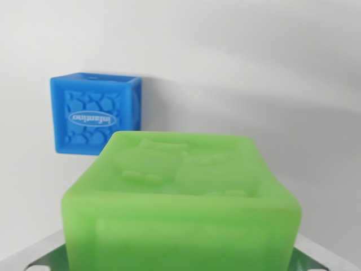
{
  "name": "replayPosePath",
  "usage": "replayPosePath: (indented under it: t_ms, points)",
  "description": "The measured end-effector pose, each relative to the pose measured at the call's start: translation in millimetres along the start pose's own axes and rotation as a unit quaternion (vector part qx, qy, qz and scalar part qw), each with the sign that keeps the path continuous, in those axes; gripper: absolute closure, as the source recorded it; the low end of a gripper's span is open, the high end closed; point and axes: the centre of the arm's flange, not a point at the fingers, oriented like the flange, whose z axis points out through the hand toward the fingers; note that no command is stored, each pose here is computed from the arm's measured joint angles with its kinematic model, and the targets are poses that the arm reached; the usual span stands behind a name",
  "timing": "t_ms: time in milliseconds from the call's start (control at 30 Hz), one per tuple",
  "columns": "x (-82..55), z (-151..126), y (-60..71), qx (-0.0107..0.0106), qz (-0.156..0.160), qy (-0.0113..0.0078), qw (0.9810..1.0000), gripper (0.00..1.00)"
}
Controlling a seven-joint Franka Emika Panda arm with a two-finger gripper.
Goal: Stack cube
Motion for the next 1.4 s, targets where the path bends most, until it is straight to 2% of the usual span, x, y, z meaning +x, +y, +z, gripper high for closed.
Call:
replayPosePath:
  t_ms: [1133, 1233, 1300, 1400]
  points:
    - [-34.6, -21.5, -50.4, 0.0002, 0.032, -0.0003, 0.9995, 1.0]
    - [-35.1, -14.0, -50.5, -0.0007, 0.032, -0.0008, 0.9995, 1.0]
    - [-35.2, -4.9, -50.1, -0.0023, 0.032, -0.0023, 0.9995, 1.0]
    - [-35.5, 7.2, -49.8, -0.0038, 0.032, -0.0035, 0.9995, 1.0]
